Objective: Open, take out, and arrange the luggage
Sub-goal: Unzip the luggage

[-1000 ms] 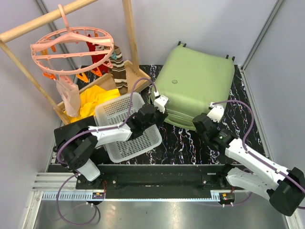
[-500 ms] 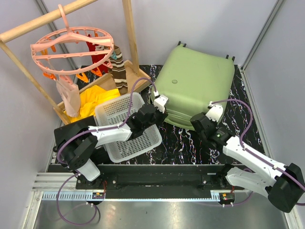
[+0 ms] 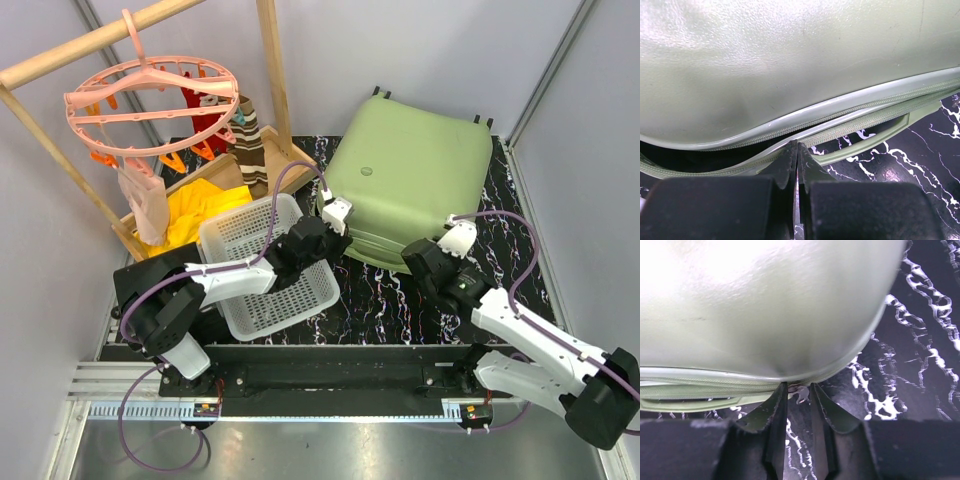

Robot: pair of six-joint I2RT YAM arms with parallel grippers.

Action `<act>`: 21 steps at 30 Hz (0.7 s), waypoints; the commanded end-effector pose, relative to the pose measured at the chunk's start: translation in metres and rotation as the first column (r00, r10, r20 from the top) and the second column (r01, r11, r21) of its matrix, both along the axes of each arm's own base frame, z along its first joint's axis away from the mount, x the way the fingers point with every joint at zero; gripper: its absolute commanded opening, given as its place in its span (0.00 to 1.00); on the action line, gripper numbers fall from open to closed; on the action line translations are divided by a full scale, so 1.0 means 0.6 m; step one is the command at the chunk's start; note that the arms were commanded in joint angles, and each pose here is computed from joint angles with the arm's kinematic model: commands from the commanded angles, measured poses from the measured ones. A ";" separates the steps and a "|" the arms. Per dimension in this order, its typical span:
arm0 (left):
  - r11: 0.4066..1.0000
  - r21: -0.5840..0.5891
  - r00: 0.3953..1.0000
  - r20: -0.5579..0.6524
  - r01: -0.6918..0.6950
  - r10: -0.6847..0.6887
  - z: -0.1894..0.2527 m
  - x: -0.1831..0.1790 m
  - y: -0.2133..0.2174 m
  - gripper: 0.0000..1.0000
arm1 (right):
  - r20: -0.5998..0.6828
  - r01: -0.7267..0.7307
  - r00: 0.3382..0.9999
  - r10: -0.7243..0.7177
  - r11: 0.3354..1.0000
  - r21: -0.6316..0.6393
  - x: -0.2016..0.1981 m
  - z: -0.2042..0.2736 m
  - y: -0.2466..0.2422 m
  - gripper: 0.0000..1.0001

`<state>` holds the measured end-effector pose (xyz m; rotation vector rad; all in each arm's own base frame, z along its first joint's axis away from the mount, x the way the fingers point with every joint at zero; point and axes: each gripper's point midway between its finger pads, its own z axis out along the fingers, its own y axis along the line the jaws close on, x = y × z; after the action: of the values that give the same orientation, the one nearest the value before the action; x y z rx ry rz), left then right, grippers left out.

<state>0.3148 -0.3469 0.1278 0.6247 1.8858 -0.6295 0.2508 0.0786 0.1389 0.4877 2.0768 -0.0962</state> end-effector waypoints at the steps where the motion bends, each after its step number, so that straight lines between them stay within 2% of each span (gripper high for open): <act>1: 0.964 0.220 0.980 -0.097 -0.151 0.175 -0.105 0.028 0.098 0.00 | 0.034 0.103 0.994 -0.100 0.988 -0.118 -0.010 0.022 -0.054 0.27; 9: 0.966 0.213 0.979 -0.105 -0.146 0.172 -0.106 0.028 0.098 0.00 | 0.002 0.065 0.998 -0.065 0.993 -0.096 -0.008 0.020 -0.037 0.26; 15: 0.968 0.207 0.980 -0.105 -0.145 0.169 -0.104 0.029 0.098 0.00 | 0.051 -0.122 0.991 0.120 0.992 0.038 -0.011 0.048 0.015 0.37; 21: 0.968 0.207 0.980 -0.106 -0.144 0.169 -0.103 0.029 0.100 0.00 | -0.026 -0.184 0.983 0.184 0.983 0.006 -0.016 0.020 0.028 0.45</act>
<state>0.3156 -0.3460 0.1280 0.6140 1.8980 -0.6717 0.2380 0.0794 0.1557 0.3879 2.0919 -0.0163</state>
